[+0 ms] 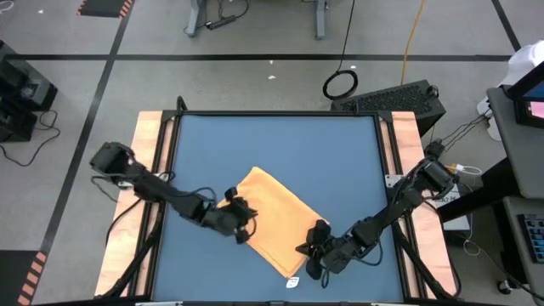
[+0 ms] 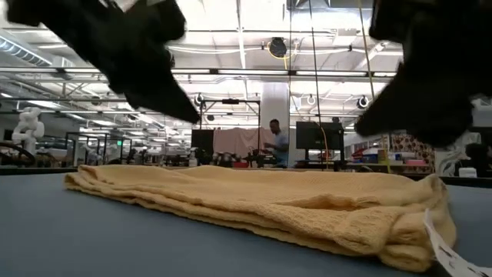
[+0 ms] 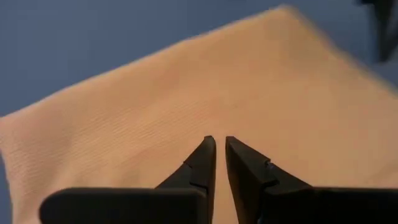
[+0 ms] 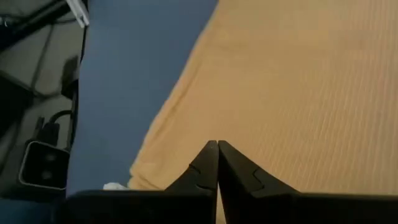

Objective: Roll towel
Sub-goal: Roll the yellow towel

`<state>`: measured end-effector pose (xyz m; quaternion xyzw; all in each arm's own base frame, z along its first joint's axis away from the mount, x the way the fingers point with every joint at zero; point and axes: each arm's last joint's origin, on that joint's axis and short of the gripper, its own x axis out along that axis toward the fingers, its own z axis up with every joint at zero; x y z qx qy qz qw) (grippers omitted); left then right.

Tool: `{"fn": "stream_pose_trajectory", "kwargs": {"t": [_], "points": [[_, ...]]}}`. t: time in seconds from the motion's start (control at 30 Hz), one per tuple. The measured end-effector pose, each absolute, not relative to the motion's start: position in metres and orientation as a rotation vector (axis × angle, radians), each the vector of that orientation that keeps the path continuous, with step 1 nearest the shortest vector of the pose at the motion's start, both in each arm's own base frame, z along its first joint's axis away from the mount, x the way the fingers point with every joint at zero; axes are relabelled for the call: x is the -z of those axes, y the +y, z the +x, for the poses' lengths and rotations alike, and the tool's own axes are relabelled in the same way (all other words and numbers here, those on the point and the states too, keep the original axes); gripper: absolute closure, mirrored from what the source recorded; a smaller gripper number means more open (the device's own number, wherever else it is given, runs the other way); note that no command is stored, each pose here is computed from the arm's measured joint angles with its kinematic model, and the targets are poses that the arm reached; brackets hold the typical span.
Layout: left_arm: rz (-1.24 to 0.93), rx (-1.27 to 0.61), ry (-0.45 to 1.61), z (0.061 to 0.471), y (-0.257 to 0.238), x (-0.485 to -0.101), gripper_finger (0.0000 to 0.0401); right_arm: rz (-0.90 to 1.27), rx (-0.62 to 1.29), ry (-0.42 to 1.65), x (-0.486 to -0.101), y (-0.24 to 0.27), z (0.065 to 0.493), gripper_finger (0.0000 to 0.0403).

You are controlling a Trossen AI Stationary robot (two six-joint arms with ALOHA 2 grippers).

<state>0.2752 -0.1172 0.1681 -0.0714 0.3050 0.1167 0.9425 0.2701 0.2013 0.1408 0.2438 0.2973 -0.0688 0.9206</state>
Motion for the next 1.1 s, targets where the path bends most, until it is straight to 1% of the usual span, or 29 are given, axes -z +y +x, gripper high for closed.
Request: {"fn": "stream_pose_trajectory", "kwargs": {"t": [0.1,0.2,0.3,0.43,0.73,0.93,1.1], "points": [[-0.196,-0.192,0.554,0.263,-0.140,-0.181,0.0358,0.403,0.098,0.647,-0.168,0.203,0.272,0.0403],[-0.228,-0.143,0.591,0.247,-0.163,-0.176,0.0358,0.254,0.037,0.694,-0.188,0.203,0.270,0.0403],[-0.281,-0.139,0.615,0.236,-0.181,-0.164,0.0358,0.088,-0.001,0.728,-0.193,0.199,0.264,0.0403],[-0.294,-0.156,0.651,0.227,-0.196,-0.147,0.0358,-0.027,0.011,0.741,-0.190,0.194,0.261,0.0403],[-0.254,-0.247,0.770,0.229,-0.193,-0.107,0.0358,-0.025,0.122,0.819,-0.155,0.179,0.261,0.0403],[-0.183,-0.324,0.818,0.236,-0.180,-0.092,0.0358,0.036,0.207,0.895,-0.125,0.173,0.253,0.0403],[-0.123,-0.394,0.800,0.242,-0.167,-0.084,0.0358,0.093,0.243,0.908,-0.115,0.175,0.253,0.0403]]}}
